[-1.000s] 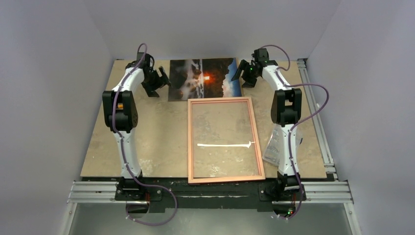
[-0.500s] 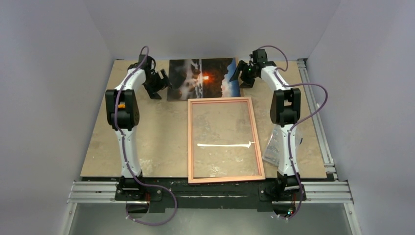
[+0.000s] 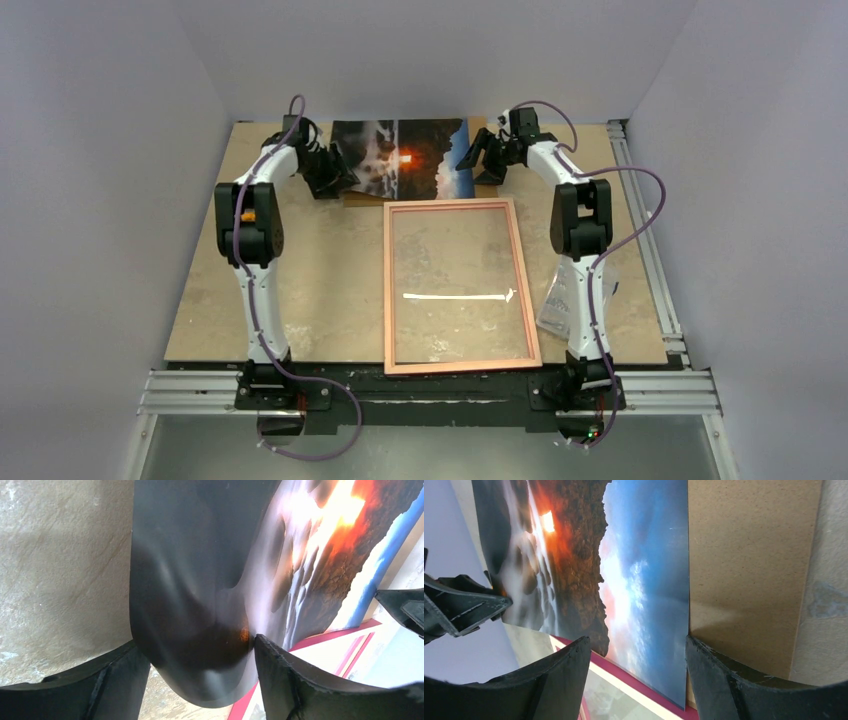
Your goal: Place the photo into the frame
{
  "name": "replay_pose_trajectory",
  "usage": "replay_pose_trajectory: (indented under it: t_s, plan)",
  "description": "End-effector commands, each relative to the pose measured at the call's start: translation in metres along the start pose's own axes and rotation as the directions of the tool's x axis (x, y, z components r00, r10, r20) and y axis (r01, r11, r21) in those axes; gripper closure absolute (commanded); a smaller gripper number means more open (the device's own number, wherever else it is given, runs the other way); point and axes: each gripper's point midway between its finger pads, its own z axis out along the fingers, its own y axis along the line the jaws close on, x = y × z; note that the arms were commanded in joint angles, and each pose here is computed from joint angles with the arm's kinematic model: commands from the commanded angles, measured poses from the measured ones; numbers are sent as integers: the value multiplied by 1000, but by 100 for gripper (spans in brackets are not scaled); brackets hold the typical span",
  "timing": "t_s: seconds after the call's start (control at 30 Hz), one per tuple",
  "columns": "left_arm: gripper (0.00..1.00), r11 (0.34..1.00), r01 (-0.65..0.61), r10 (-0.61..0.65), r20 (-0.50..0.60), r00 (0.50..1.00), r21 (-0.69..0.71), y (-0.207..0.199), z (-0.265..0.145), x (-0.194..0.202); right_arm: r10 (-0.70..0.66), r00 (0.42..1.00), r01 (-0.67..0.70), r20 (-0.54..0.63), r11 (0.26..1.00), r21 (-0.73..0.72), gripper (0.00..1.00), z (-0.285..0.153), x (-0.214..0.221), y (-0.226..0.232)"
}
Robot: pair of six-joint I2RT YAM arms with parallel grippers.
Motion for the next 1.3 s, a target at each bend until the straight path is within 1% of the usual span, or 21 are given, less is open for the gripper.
replay_pose_trajectory:
  t_s: [0.0,0.07,0.1,0.17,0.27,0.37,0.47,0.57,0.67,0.77,0.8,0.87,1.0,1.07,1.13,1.2,1.23,1.27]
  plan:
    - [33,999,-19,18,28,999,37,-9,-12,2,-5,1000,3,-29,998,-66,32,-8,9,24]
    - [40,999,-17,15,42,999,45,-10,-16,3,-5,999,3,-34,997,-76,32,-8,10,26]
    - [44,999,4,-6,58,998,44,-2,-22,-2,-5,999,2,-38,997,-83,32,-8,12,26]
    - [51,998,8,-13,86,996,56,-4,-33,-6,-7,999,3,-35,995,-100,32,-11,11,30]
    - [58,997,7,-16,112,994,81,-10,-45,-7,-14,999,10,-34,992,-126,32,-14,11,38]
    - [59,993,9,-23,120,992,120,-20,-60,-5,-26,999,22,-28,990,-142,32,-21,10,45]
    - [60,984,-12,-18,165,986,179,-37,-84,-7,-44,999,41,-14,987,-156,32,-32,8,55]
    - [62,974,-59,9,222,975,219,-57,-116,-8,-63,998,63,1,984,-168,31,-46,7,64]
    - [68,954,-129,52,274,960,269,-81,-155,-5,-86,996,89,24,980,-180,31,-65,8,76]
    - [80,932,-185,89,298,951,311,-101,-183,7,-100,994,106,42,976,-189,31,-83,11,85]
    - [83,926,-202,103,300,948,319,-107,-190,13,-108,993,115,49,974,-193,30,-88,13,88]
    - [86,915,-236,135,304,943,327,-117,-202,26,-114,992,123,54,973,-194,30,-98,18,90]
    - [92,898,-294,202,287,936,327,-134,-208,63,-129,990,137,52,969,-205,30,-115,33,94]
    - [91,902,-304,219,281,934,308,-133,-206,77,-134,989,143,57,970,-195,30,-121,39,92]
    - [77,916,-286,208,275,939,282,-124,-200,85,-139,988,149,67,974,-172,29,-125,43,88]
    - [60,937,-254,188,270,944,238,-110,-193,85,-143,987,152,66,978,-142,29,-124,47,80]
    - [53,948,-238,179,264,948,212,-101,-187,84,-142,988,149,64,981,-124,28,-122,47,75]
    - [48,956,-221,168,256,952,195,-95,-182,82,-147,987,153,63,982,-109,28,-120,46,71]
